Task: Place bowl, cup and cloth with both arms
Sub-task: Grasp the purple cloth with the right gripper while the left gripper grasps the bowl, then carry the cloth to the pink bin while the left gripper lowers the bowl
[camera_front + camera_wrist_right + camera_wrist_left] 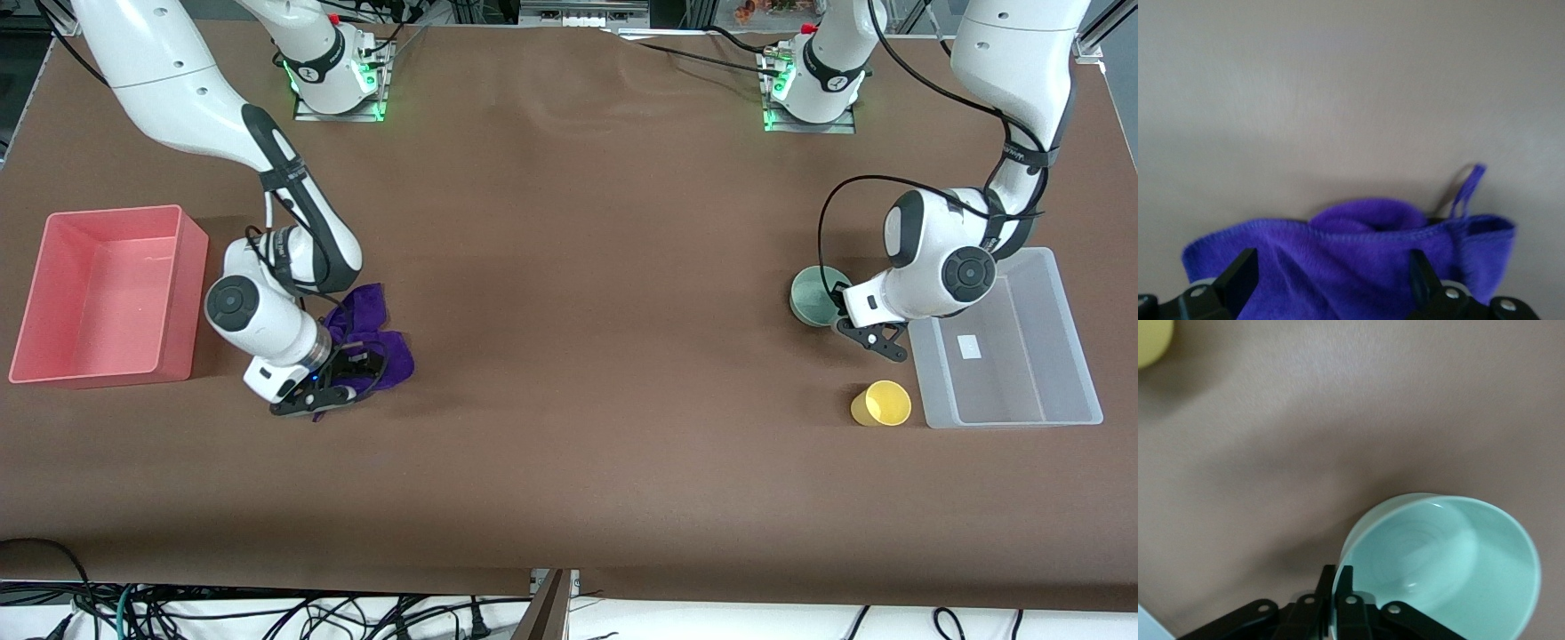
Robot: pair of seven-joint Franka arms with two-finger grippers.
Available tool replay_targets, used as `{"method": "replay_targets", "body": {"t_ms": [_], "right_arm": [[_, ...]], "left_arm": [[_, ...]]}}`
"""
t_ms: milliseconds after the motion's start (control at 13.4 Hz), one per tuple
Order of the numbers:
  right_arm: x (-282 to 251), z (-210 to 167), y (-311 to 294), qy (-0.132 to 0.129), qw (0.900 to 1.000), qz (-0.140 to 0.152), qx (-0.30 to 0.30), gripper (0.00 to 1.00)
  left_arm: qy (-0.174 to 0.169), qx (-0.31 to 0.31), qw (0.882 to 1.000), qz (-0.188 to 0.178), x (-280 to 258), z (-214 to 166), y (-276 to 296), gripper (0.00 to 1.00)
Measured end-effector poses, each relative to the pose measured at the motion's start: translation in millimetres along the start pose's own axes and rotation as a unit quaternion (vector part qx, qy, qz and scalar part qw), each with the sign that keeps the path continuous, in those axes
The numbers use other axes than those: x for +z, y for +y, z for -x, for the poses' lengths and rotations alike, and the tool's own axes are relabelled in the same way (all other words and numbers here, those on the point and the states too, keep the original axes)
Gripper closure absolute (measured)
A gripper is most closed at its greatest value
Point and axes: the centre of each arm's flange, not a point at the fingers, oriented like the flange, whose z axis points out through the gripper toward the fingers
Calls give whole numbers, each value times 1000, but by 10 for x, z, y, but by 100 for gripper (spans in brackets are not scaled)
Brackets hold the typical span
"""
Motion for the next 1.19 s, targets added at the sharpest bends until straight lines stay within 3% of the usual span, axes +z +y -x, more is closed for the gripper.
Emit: {"method": "replay_targets", "body": {"t_ms": [298, 372, 521, 744, 893, 1041, 1190], "right_arm": [[77, 103, 2, -6, 1000, 0, -22, 4], [84, 113, 6, -7, 1000, 0, -24, 13], [25, 94, 29, -3, 1000, 2, -24, 41], [-179, -8, 106, 1, 1000, 7, -22, 72], [-568, -178, 286, -30, 999, 16, -24, 93], [-1192, -276, 695, -76, 996, 26, -50, 94], [-1829, -141, 1371, -119, 989, 31, -81, 94]], "left_arm": [[3, 15, 1000, 2, -566, -70, -58, 97], [-4, 24, 1000, 8, -836, -81, -108, 97], [-4, 58, 998, -3, -1384, -16, -388, 97], [0, 101, 994, -33, -1705, 413, -1188, 97], [-2, 111, 993, -28, -1561, 772, -1713, 97], [8, 120, 992, -39, -1256, 992, -2231, 97], [20, 122, 990, -60, -880, 1014, -2551, 97]]}}
